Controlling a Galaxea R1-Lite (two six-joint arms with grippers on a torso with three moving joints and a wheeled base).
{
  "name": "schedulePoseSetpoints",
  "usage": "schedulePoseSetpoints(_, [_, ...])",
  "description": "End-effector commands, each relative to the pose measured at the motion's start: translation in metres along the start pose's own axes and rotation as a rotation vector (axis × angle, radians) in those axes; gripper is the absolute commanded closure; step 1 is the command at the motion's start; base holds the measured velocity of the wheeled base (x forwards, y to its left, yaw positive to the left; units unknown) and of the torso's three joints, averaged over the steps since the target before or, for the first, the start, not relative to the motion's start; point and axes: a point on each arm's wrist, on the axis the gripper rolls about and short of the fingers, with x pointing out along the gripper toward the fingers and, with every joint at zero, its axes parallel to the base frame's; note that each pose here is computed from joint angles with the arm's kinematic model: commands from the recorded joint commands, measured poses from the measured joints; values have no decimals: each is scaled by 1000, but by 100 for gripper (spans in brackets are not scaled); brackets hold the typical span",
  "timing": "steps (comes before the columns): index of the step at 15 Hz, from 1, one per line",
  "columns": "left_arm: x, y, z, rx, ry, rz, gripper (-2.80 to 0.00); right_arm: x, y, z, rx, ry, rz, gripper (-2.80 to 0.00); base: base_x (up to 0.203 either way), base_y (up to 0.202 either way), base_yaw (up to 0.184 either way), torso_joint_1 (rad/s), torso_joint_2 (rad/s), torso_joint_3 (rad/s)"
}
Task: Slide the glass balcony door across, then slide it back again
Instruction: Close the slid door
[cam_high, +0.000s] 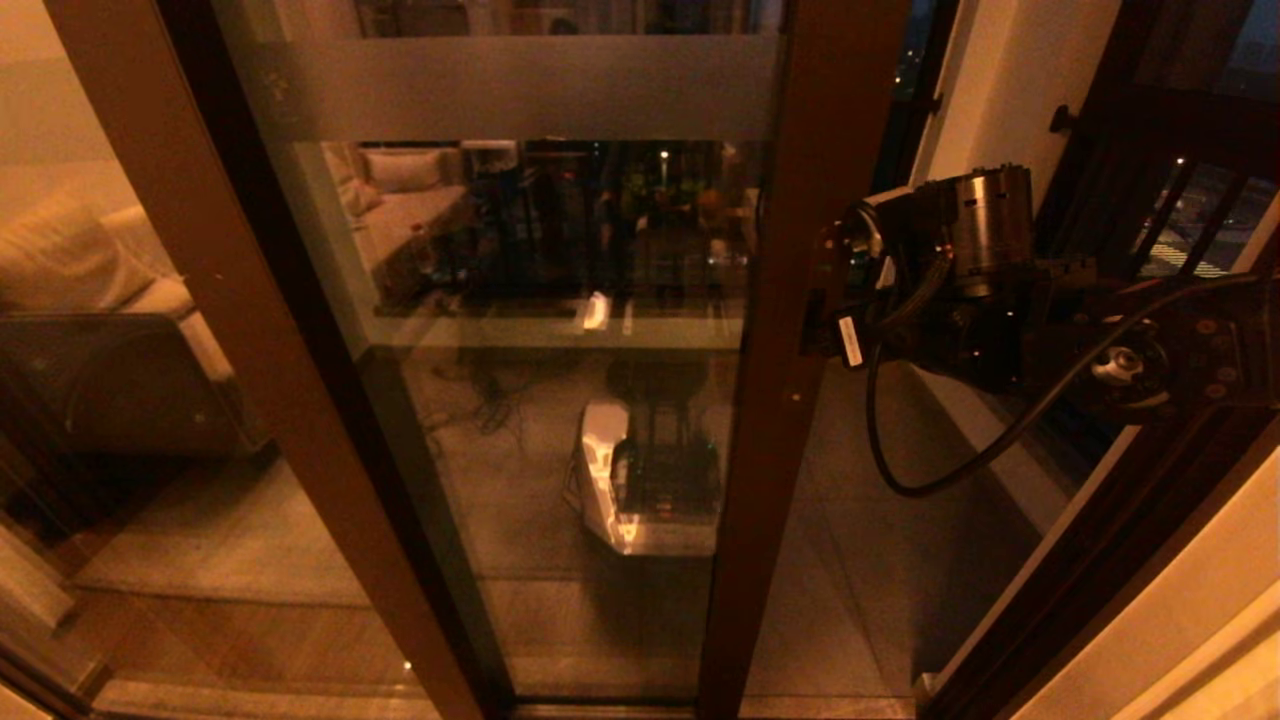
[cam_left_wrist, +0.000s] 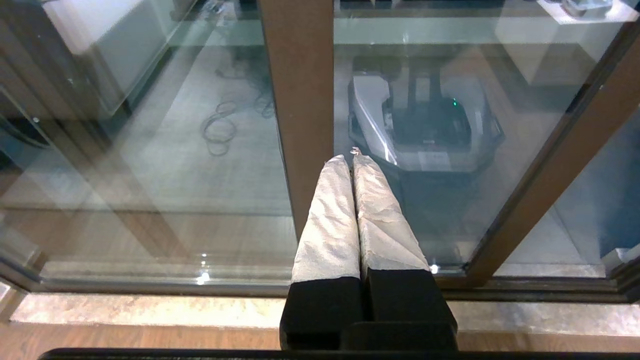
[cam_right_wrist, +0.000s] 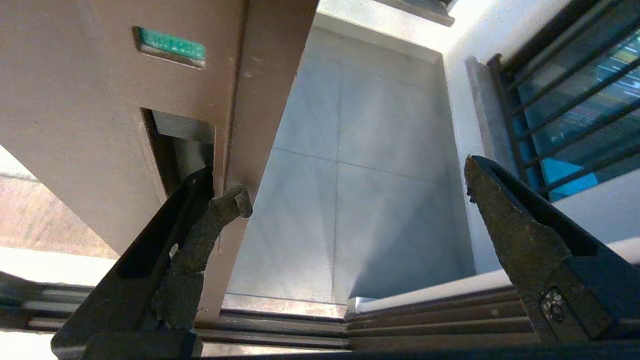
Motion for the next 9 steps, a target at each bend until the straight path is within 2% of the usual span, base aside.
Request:
schedulePoseSetpoints(1, [0,0,0,0,2,1,0,1,-1,-1,0,0,-3,-280,0,0,0,0,0,0])
schedulePoseSetpoints(6, [0,0,0,0,2,1,0,6,-13,-5,8,16,-36,-280,0,0,0,0,0,0])
schedulePoseSetpoints(9, [0,0,0,0,2,1,0,4,-13,-9,17,-16,-40,-280,0,0,0,0,0,0])
